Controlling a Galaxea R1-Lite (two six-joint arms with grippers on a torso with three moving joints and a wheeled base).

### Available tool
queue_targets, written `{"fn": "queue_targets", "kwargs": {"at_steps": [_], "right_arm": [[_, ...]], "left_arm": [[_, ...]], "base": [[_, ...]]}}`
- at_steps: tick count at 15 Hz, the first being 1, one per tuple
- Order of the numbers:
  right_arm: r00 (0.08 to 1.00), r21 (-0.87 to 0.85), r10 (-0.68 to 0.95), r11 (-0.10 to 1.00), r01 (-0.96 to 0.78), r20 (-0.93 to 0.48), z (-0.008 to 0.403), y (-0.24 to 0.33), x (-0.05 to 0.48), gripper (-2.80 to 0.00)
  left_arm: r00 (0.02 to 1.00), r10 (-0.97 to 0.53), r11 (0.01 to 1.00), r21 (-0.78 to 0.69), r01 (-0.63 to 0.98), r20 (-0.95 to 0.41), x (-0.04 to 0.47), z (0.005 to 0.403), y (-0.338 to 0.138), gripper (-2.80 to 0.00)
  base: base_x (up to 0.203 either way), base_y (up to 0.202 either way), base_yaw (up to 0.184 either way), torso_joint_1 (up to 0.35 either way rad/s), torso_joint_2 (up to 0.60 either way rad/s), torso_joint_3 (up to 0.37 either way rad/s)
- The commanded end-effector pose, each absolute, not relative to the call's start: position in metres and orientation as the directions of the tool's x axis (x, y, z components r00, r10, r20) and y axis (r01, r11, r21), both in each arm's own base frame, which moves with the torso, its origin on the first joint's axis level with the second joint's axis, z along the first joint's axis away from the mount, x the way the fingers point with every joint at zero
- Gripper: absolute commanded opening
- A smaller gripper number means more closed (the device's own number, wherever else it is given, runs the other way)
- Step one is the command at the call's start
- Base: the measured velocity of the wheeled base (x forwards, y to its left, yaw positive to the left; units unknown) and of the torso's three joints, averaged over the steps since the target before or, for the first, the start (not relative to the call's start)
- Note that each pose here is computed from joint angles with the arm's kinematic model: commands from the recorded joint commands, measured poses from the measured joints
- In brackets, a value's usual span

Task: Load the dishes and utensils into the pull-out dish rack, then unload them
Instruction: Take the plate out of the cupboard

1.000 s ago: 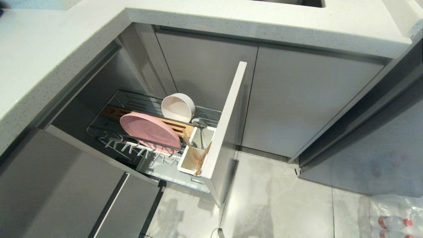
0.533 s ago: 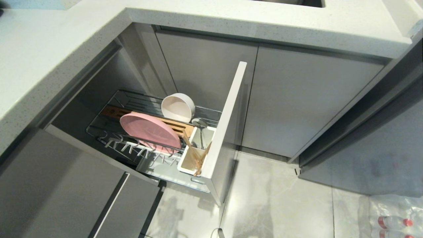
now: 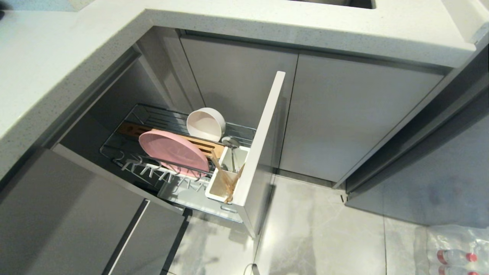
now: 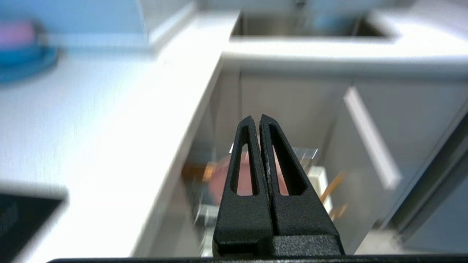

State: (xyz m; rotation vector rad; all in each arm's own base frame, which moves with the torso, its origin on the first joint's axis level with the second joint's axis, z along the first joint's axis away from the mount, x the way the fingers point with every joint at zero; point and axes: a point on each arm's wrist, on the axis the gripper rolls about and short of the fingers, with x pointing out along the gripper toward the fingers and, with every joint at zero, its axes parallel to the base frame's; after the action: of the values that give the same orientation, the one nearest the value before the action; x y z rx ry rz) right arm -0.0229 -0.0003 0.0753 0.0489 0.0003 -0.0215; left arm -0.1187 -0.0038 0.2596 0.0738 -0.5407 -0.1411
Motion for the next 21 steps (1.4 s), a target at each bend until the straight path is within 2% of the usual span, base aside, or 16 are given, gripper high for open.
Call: {"fn": "queue_targets", "kwargs": {"at_steps": [1, 3, 5, 7, 9, 11, 14, 16, 18, 21], "right_arm": [[1.000, 0.049, -0.021, 0.999, 0.022, -0.003, 0.075, 0.000, -0.023, -2.80], [1.000, 0.049, -0.021, 0.999, 0.022, -0.003, 0.075, 0.000, -0.023, -2.80], [1.000, 0.049, -0.021, 0.999, 0.022, -0.003, 0.075, 0.000, -0.023, -2.80], [1.000, 0.049, -0.021, 0.999, 0.022, -0.003, 0.075, 0.000, -0.023, -2.80], [1.000, 0.049, -0.021, 0.999, 0.022, -0.003, 0.075, 0.000, -0.023, -2.80], [1.000, 0.049, -0.021, 0.999, 0.022, -0.003, 0.075, 0.000, -0.023, -2.80], [1.000, 0.049, -0.021, 0.999, 0.022, -0.003, 0.075, 0.000, -0.023, -2.80], [1.000, 0.049, -0.021, 0.999, 0.022, -0.003, 0.075, 0.000, -0.023, -2.80], [1.000, 0.049, -0.021, 0.999, 0.022, -0.003, 0.075, 0.000, -0.023, -2.80], [1.000, 0.049, -0.021, 0.999, 0.022, -0.003, 0.075, 0.000, -0.023, -2.80]], "left_arm": [[0.853, -0.167, 0.986, 0.095, 0.138, 0.494, -0.107, 0.311, -0.004, -2.80], [0.859, -0.165, 0.982, 0.005, 0.187, 0.485, -0.082, 0.361, -0.005, -2.80], [0.871, -0.105, 0.966, -0.158, 0.204, 0.479, -0.043, 0.407, -0.004, -2.80], [0.878, -0.005, 0.914, -0.353, 0.198, 0.479, 0.000, 0.447, -0.001, -2.80], [0.902, 0.078, 0.829, -0.530, 0.178, 0.425, 0.044, 0.466, 0.001, -2.80], [0.938, 0.064, 0.740, -0.647, 0.185, 0.341, 0.075, 0.466, -0.012, -2.80], [0.986, 0.022, 0.647, -0.755, 0.111, 0.164, 0.115, 0.448, -0.065, -2.80], [0.998, 0.066, 0.655, -0.755, -0.040, 0.004, 0.140, 0.416, -0.117, -2.80], [0.983, 0.115, 0.683, -0.707, -0.184, -0.145, 0.157, 0.371, -0.145, -2.80], [0.956, 0.153, 0.669, -0.686, -0.286, -0.248, 0.177, 0.330, -0.168, -2.80]], "base": [[0.000, 0.000, 0.000, 0.000, 0.00, 0.000], [0.000, 0.000, 0.000, 0.000, 0.00, 0.000], [0.000, 0.000, 0.000, 0.000, 0.00, 0.000], [0.000, 0.000, 0.000, 0.000, 0.00, 0.000], [0.000, 0.000, 0.000, 0.000, 0.00, 0.000], [0.000, 0.000, 0.000, 0.000, 0.00, 0.000], [0.000, 0.000, 0.000, 0.000, 0.00, 0.000], [0.000, 0.000, 0.000, 0.000, 0.00, 0.000], [0.000, 0.000, 0.000, 0.000, 0.00, 0.000], [0.000, 0.000, 0.000, 0.000, 0.00, 0.000]]}}
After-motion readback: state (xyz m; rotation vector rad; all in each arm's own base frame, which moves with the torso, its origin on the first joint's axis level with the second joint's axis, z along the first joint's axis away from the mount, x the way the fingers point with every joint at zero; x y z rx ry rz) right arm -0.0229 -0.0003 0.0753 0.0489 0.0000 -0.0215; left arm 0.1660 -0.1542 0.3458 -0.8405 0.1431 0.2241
